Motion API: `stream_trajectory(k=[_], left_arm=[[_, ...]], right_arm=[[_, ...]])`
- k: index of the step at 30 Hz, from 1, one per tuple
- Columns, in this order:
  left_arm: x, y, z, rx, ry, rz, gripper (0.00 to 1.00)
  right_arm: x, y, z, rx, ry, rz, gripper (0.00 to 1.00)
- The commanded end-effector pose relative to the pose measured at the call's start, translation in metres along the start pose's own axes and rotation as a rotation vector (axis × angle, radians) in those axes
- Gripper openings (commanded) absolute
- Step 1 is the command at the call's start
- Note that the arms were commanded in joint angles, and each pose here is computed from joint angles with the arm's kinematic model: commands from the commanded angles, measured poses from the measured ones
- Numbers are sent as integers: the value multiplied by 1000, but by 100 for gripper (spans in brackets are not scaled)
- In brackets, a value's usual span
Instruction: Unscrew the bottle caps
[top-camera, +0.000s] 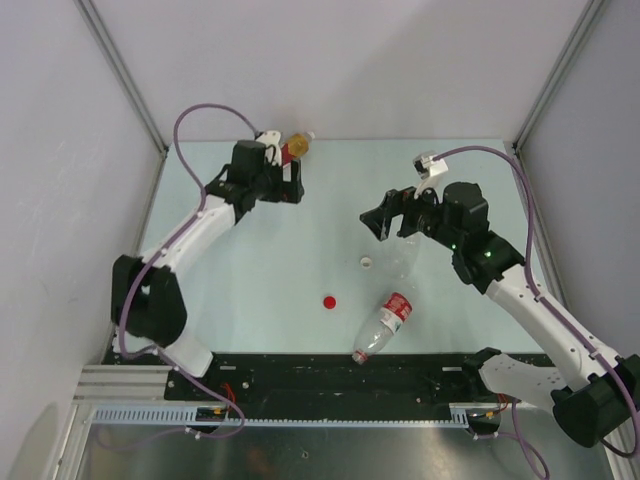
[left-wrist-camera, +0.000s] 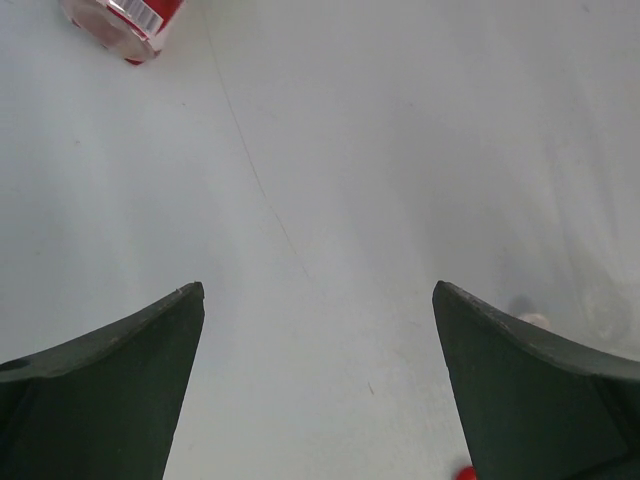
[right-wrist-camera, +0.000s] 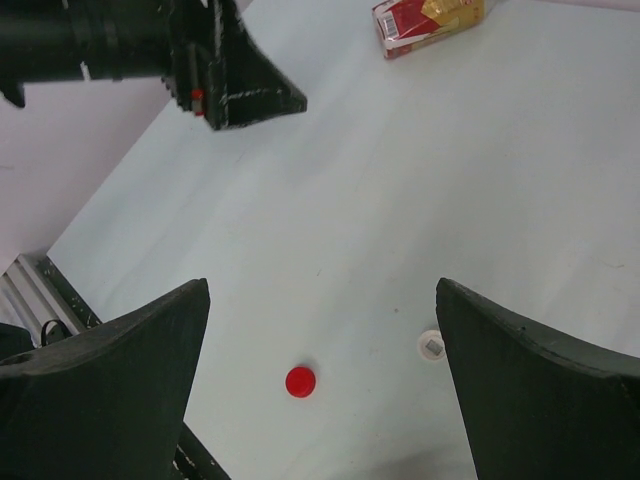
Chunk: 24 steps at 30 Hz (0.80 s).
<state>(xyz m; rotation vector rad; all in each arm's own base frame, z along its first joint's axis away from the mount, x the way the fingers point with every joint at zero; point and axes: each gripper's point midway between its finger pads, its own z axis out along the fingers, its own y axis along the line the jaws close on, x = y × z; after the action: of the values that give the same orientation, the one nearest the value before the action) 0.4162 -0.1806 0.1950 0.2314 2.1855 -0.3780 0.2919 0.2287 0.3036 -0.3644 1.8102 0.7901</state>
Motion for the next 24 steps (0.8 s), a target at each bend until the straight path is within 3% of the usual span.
stream_trajectory(k=[1,10,24], left_arm=[[-24,20,26,-55,10,71,100],[-51,56,91,-194,40,135,99],[-81,117,161,-199,9,129,99]], right_arm=[[-21,3,-8,-21,-50,-23,99],[-24,-10,-4,-7,-51,18,99],[-9,-35,9,54,2,52,99]])
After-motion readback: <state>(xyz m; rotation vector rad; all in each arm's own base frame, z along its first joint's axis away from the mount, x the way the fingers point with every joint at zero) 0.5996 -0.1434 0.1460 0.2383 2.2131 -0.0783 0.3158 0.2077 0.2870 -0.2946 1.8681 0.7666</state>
